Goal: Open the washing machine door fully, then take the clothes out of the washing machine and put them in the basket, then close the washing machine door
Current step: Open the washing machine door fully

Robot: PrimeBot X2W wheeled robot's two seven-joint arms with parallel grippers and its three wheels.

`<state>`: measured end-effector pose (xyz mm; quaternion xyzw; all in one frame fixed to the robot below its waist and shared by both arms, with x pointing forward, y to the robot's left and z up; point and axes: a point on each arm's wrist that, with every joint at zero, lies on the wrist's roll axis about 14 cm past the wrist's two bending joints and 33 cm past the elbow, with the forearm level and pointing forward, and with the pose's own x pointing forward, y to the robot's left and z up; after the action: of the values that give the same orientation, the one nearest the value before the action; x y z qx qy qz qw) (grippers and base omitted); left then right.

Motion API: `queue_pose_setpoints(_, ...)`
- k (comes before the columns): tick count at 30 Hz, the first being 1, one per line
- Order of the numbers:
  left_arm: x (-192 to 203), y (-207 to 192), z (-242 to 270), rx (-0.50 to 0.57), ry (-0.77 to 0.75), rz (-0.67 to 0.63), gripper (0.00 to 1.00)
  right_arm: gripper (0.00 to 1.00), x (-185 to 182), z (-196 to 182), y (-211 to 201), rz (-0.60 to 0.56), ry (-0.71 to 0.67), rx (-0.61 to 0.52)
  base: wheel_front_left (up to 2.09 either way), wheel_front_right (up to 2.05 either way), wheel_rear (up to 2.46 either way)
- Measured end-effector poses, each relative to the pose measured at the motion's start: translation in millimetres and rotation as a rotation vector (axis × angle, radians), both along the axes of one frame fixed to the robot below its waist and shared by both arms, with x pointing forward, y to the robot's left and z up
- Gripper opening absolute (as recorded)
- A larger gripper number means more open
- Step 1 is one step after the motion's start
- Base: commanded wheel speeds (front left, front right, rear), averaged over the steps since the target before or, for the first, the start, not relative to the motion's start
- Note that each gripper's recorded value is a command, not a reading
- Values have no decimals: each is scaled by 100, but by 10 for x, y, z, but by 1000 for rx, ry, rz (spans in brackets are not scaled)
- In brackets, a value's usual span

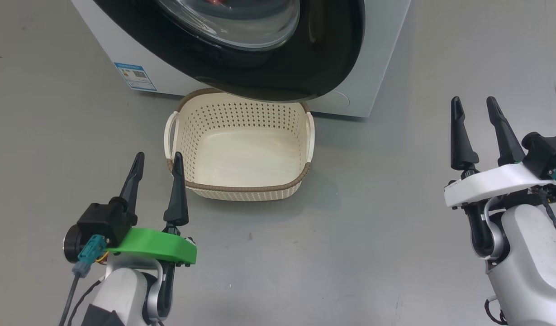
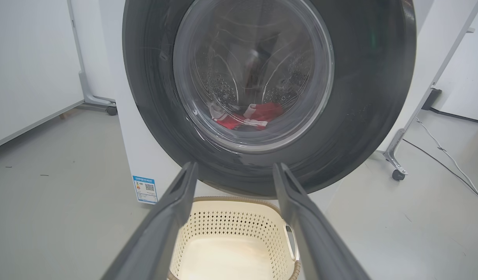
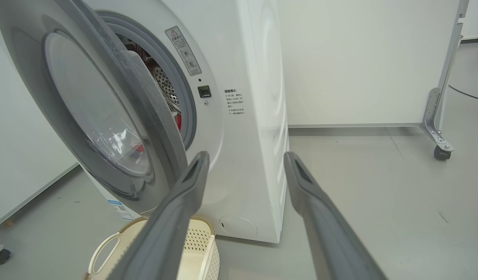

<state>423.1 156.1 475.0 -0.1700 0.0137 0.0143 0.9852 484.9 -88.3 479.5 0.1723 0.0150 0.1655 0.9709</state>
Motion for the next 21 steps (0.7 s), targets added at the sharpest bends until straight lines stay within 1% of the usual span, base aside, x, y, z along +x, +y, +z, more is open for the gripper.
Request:
queue_pose_setpoints(8,-6,5,9,0,-2,1,100,100,3,18,-2,-2,-5,2,0,0,0)
queue_pose_setpoints(14,-14,5,6,1,-1,0,100,100,36,61,-54,-23,-13,22,0,0,0)
queue_pose_setpoints(20,-31,-53,-20,0,5,-21,100,100,146,219,-79,-15,-64,11,0,0,0)
queue_pose_setpoints(21,-34,-67,-30,0,8,-26,100,81,186,261,-72,-12,-71,15,0,0,0)
